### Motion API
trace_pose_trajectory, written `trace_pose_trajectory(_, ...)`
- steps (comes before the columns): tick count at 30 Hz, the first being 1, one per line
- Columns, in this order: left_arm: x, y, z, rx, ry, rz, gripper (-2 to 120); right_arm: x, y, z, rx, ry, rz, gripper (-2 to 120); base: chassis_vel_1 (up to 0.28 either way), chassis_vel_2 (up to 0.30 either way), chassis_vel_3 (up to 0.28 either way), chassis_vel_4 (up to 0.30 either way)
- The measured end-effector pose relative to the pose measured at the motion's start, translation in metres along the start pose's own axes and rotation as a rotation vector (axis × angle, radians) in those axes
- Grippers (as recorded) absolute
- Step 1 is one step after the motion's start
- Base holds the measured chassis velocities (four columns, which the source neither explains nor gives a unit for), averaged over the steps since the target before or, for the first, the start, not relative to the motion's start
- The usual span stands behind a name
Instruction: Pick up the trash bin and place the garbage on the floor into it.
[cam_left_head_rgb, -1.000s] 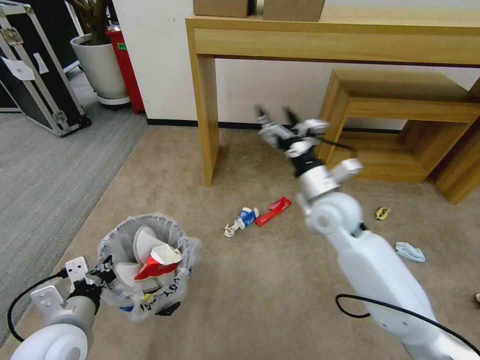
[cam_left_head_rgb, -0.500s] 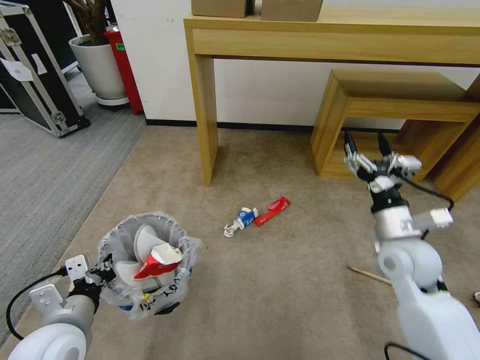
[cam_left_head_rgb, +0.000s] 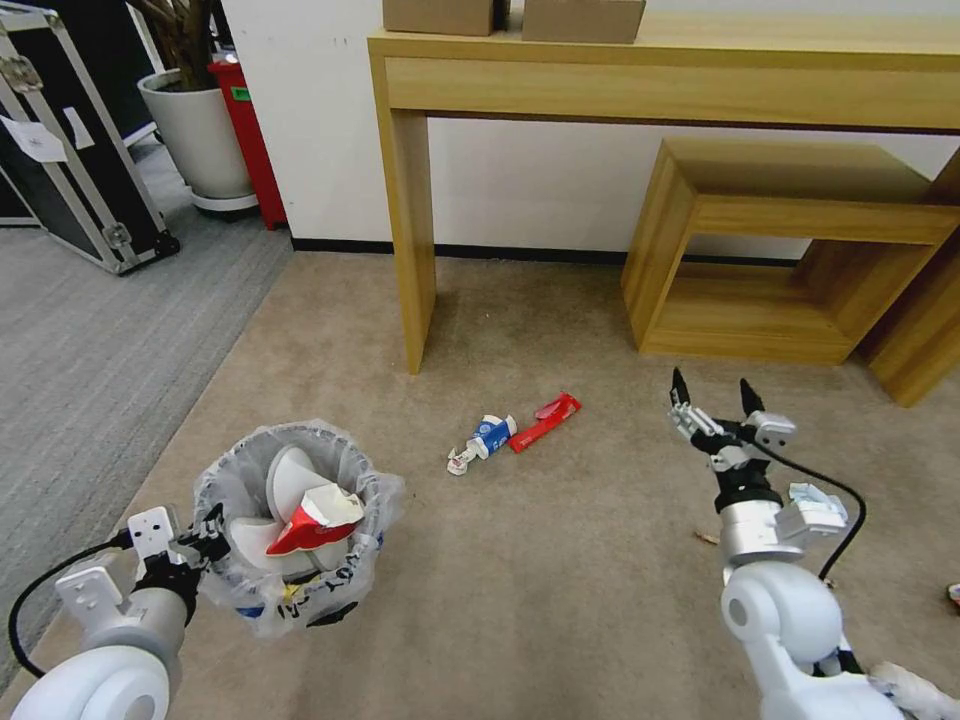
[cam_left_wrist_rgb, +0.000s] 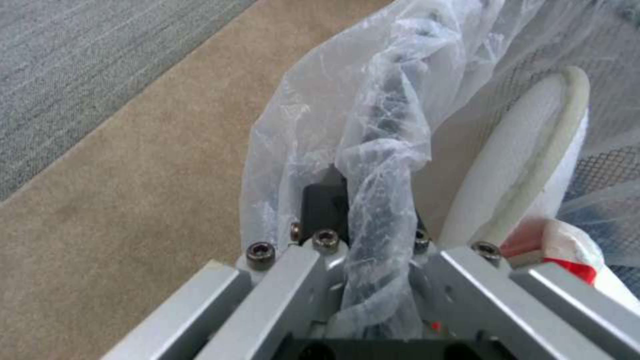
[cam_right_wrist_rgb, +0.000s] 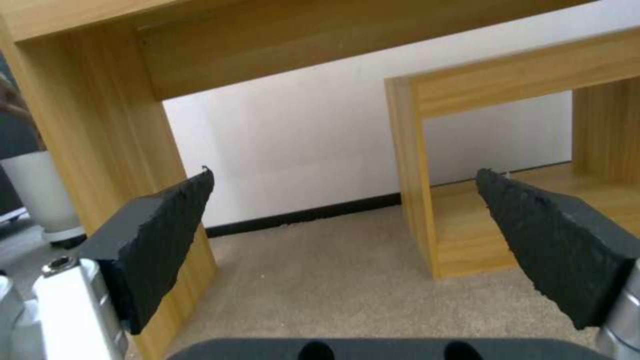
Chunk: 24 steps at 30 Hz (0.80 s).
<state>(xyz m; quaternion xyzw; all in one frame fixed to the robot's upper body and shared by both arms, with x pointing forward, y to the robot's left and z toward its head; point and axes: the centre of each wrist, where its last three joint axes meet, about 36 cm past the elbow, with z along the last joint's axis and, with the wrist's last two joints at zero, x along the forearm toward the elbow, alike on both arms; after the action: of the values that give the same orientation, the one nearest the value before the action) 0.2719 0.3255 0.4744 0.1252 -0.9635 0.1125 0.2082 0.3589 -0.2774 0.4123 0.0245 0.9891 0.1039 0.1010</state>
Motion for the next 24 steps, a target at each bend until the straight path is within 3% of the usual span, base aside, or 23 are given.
trace_pose_trajectory(13,0.0021,-0.0016,0.0006,0.001,0.000,0.004,1,0.0051,-0.0020,0.0072,0.049,-0.015,-0.024,100,0.000,0.000,0.000,0.000)
trace_pose_trajectory(24,0.0035,-0.0019,0.0003,0.000,-0.001,0.006,1,0.0055,-0.0007,0.0096,0.076,-0.004,-0.033,92,0.000,0.000,0.000,0.000)
